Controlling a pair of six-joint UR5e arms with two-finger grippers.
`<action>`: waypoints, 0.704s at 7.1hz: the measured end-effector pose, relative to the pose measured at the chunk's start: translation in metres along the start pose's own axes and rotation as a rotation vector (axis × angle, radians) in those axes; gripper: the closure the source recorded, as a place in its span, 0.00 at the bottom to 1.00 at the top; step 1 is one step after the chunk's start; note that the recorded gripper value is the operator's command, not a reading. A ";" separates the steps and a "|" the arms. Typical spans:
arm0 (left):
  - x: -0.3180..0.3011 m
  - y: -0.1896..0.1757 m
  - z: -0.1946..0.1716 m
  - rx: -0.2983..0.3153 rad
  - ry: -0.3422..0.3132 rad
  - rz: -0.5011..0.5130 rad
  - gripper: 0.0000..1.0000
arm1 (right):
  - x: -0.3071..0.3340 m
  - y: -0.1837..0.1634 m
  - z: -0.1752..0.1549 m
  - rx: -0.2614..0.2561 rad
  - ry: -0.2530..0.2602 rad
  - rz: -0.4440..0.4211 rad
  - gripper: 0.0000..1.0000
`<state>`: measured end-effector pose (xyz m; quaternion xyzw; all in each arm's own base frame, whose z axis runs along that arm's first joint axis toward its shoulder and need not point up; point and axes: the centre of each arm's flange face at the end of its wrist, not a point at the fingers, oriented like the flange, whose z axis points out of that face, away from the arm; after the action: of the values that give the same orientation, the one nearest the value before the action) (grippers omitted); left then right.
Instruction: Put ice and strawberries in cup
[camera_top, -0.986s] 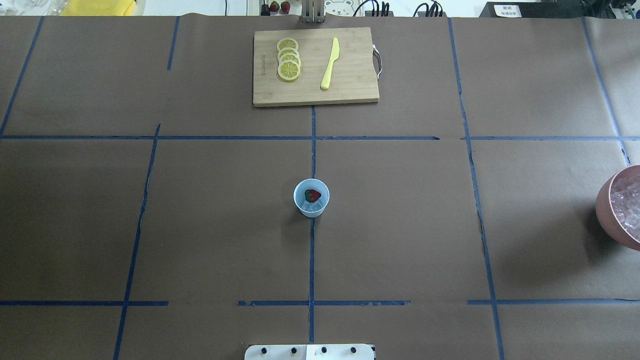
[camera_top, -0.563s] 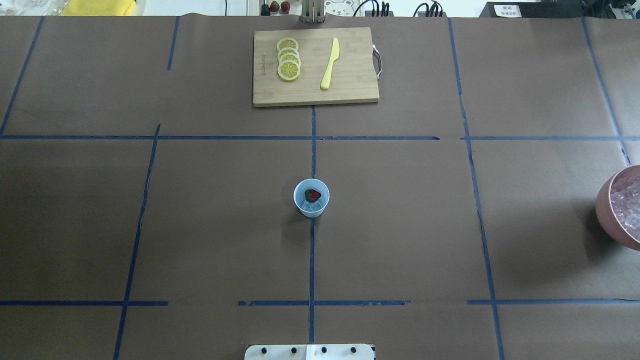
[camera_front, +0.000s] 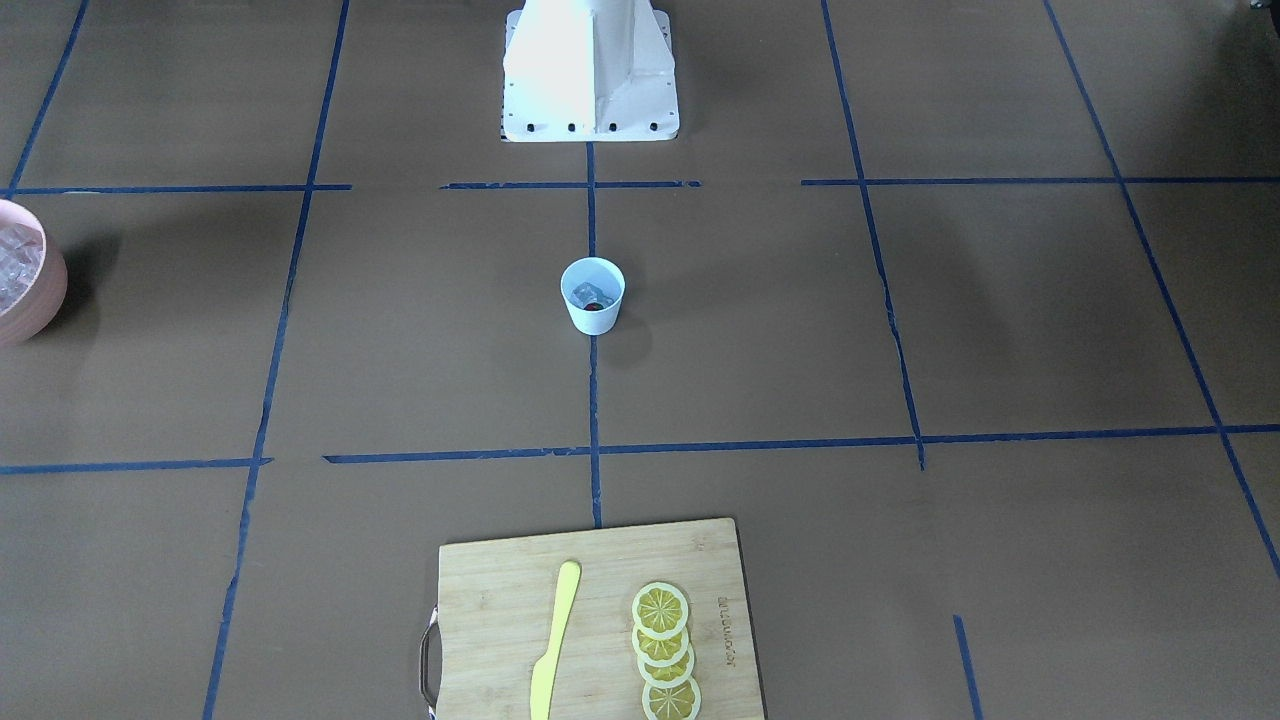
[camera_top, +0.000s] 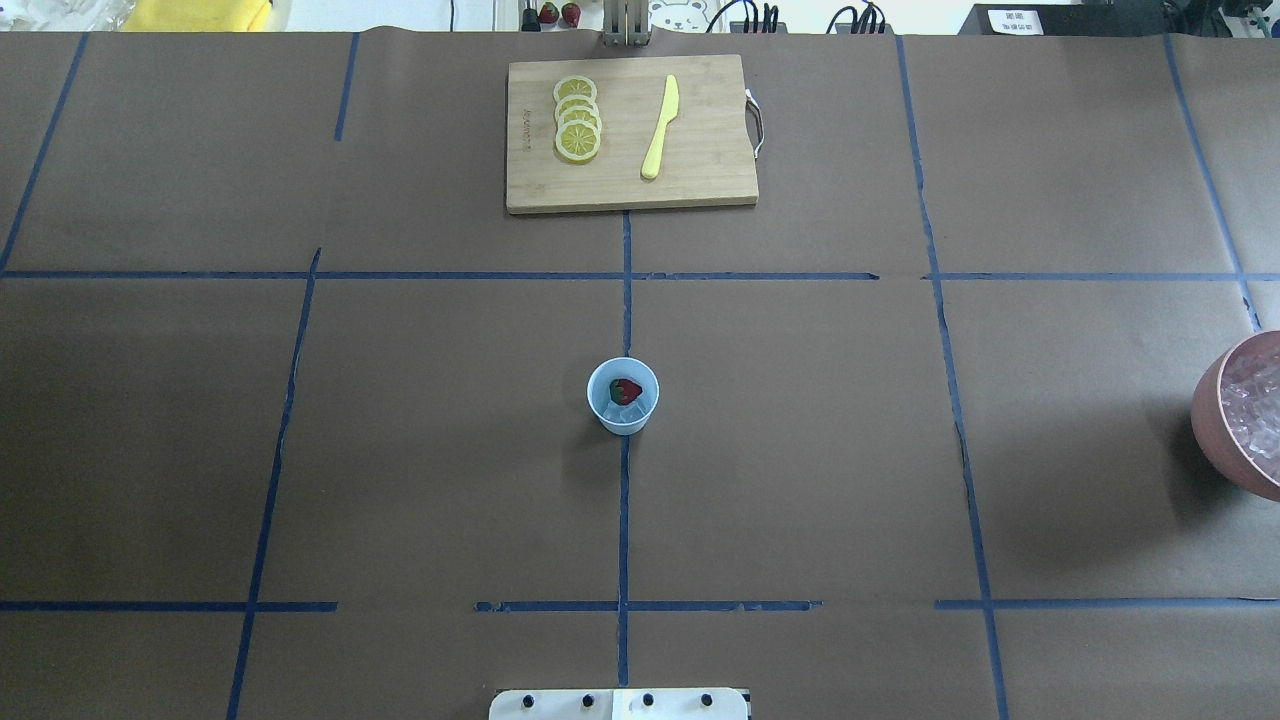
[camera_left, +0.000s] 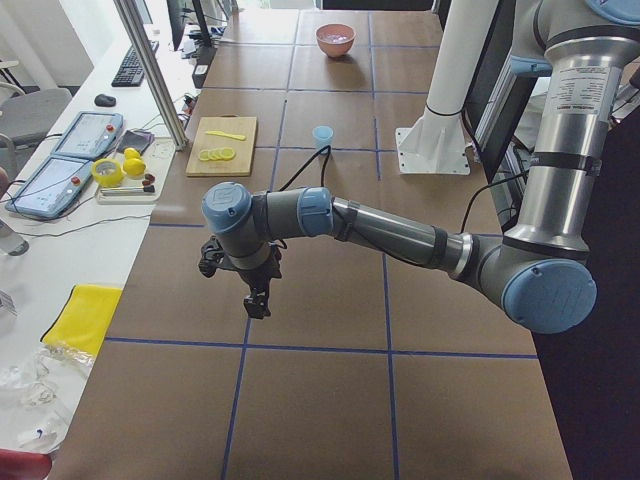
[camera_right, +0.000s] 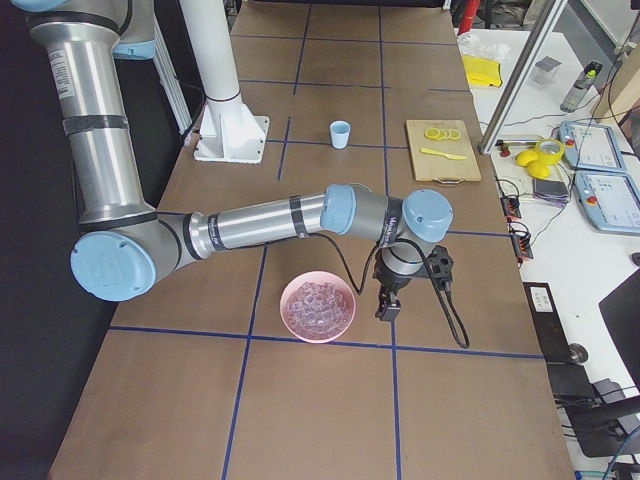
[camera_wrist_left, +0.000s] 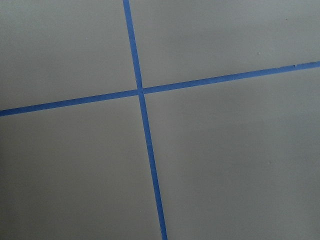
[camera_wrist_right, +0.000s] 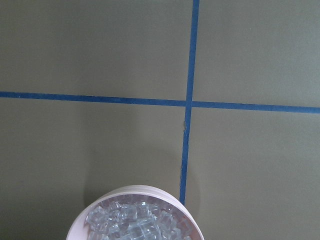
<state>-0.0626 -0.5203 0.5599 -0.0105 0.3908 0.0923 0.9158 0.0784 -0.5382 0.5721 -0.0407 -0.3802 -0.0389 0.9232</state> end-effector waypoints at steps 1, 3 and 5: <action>0.000 0.000 0.000 0.001 0.000 0.001 0.00 | 0.000 0.000 0.000 -0.001 0.001 0.000 0.00; 0.001 0.001 0.000 0.001 0.000 0.001 0.00 | 0.001 0.000 0.001 -0.003 0.001 0.001 0.00; 0.000 0.001 0.000 0.000 0.000 0.000 0.00 | 0.000 0.000 0.002 -0.005 0.001 -0.001 0.00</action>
<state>-0.0626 -0.5194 0.5598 -0.0103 0.3908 0.0924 0.9158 0.0770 -0.5383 0.5736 -0.0428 -0.3798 -0.0401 0.9232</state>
